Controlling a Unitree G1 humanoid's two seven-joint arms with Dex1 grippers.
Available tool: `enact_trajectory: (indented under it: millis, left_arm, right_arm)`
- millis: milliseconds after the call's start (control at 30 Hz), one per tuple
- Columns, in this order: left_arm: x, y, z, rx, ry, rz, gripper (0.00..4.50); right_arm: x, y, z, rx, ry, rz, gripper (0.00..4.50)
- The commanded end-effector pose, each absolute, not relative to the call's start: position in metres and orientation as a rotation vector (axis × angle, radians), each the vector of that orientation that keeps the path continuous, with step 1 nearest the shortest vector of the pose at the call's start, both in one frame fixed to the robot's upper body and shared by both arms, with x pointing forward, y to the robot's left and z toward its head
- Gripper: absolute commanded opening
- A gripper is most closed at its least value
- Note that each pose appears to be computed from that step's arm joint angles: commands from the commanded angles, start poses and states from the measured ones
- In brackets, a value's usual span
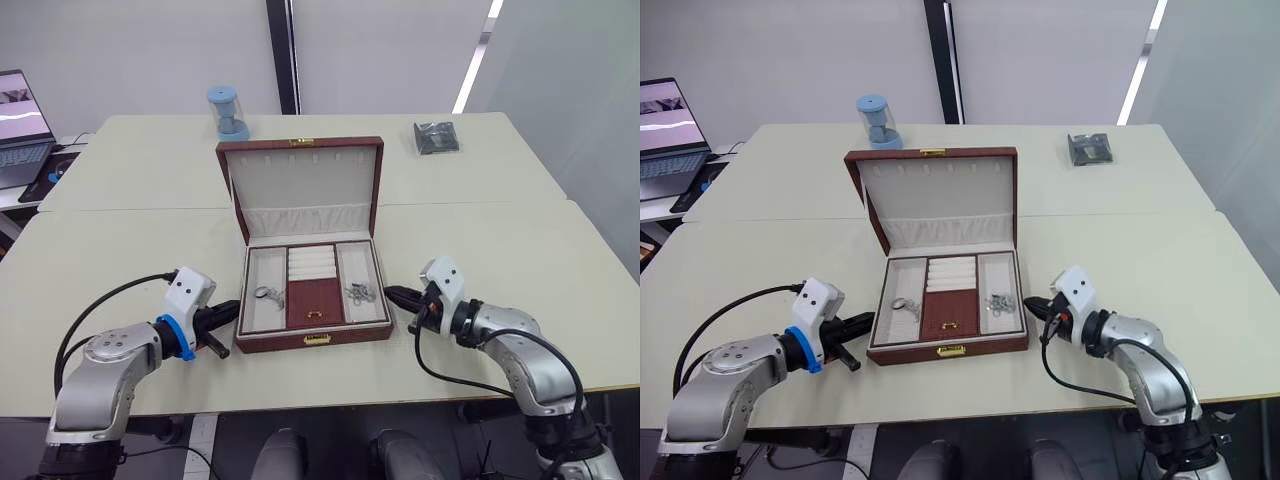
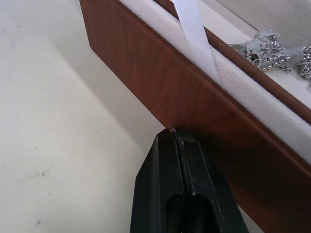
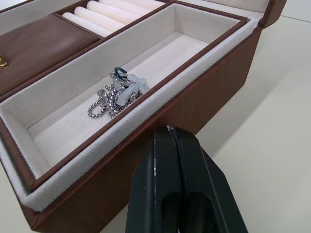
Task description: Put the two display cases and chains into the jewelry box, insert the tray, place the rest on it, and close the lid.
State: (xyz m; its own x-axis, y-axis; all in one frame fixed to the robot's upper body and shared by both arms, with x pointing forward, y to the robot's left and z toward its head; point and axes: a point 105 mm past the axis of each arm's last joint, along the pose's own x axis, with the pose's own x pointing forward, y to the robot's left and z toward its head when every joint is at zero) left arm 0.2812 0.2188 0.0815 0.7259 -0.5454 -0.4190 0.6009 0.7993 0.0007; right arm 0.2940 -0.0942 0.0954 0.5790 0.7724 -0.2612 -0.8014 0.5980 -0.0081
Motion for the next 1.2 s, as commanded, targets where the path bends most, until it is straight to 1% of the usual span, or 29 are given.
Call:
enact_trajectory:
  millis: [33, 133, 233, 600, 900, 1100, 1200]
  left_arm:
    - [0.27, 0.167, 0.096, 0.078, 0.332, -0.895, 0.0]
    - [0.272, 0.167, 0.096, 0.08, 0.327, -0.882, 0.0]
    - [0.274, 0.164, 0.099, 0.082, 0.317, -0.878, 0.0]
    - [0.272, 0.161, 0.106, 0.08, 0.314, -0.879, 0.0]
    - [0.275, 0.182, 0.1, 0.092, 0.298, -0.804, 0.0]
    - [0.281, 0.192, 0.107, 0.124, 0.242, -0.76, 0.0]
    - [0.288, 0.203, 0.117, 0.15, 0.17, -0.699, 0.0]
  right_arm:
    - [0.255, -0.036, 0.099, -0.027, 0.23, 1.254, 0.02]
    - [0.257, -0.036, 0.101, -0.022, 0.228, 1.256, 0.02]
    - [0.253, -0.035, 0.101, -0.022, 0.239, 1.287, 0.02]
    - [0.26, -0.04, 0.097, -0.044, 0.239, 1.244, 0.02]
    - [0.274, -0.061, 0.097, -0.076, 0.218, 1.165, 0.02]
    - [0.279, -0.072, 0.101, -0.078, 0.204, 1.119, 0.02]
    - [0.281, -0.08, 0.101, -0.077, 0.205, 1.088, 0.02]
